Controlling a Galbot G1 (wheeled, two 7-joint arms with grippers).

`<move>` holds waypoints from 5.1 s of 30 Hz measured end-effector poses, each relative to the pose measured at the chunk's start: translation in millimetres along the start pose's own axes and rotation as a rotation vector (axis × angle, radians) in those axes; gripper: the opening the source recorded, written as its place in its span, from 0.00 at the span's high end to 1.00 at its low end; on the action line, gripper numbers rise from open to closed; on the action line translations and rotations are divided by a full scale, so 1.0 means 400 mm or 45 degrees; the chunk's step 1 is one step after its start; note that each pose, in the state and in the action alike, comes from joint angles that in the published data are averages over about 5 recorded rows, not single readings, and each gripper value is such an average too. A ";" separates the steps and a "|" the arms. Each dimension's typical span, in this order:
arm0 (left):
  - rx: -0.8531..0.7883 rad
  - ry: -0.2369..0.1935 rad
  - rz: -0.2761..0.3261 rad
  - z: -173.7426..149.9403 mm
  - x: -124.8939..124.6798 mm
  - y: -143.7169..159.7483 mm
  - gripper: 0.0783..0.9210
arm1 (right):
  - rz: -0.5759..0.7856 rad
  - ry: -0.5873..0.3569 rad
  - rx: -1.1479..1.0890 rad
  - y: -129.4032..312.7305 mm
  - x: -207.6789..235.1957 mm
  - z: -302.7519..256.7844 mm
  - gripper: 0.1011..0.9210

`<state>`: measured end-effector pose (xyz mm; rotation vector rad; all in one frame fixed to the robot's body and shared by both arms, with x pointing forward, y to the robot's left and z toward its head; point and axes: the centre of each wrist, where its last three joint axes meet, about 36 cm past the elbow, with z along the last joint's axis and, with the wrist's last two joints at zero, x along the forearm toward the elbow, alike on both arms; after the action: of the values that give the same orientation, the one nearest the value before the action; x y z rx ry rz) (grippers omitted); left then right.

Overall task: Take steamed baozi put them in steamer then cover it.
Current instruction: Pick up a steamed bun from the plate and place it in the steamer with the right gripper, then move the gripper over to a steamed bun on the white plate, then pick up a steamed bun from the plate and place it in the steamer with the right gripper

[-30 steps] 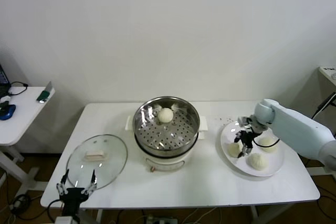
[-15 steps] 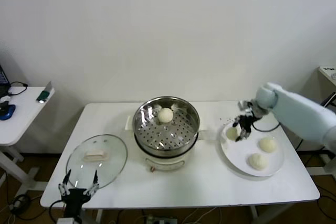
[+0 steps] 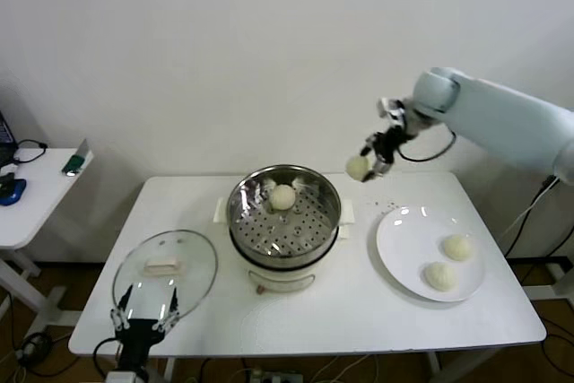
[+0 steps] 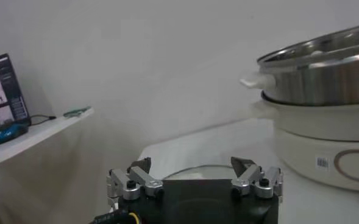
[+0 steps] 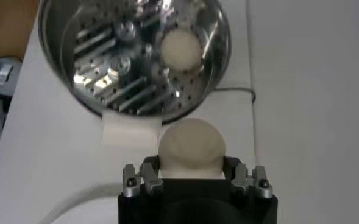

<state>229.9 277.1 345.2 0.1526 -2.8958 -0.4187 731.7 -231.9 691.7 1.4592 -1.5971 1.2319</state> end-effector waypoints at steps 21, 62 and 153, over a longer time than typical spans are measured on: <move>-0.019 -0.017 0.024 -0.002 0.017 0.008 0.12 | -0.128 0.013 0.142 0.034 -0.273 -0.359 0.32; -0.041 -0.002 0.028 0.004 0.003 0.012 0.12 | -0.197 0.081 0.156 0.062 -0.210 -0.281 0.12; -0.113 0.068 -0.001 0.009 0.019 -0.021 0.12 | -0.285 0.365 0.526 0.182 -0.096 0.337 0.31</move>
<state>222.5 268.9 340.9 0.1488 -2.8186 -0.5333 685.2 -346.5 593.1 1.5688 -0.9992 1.6148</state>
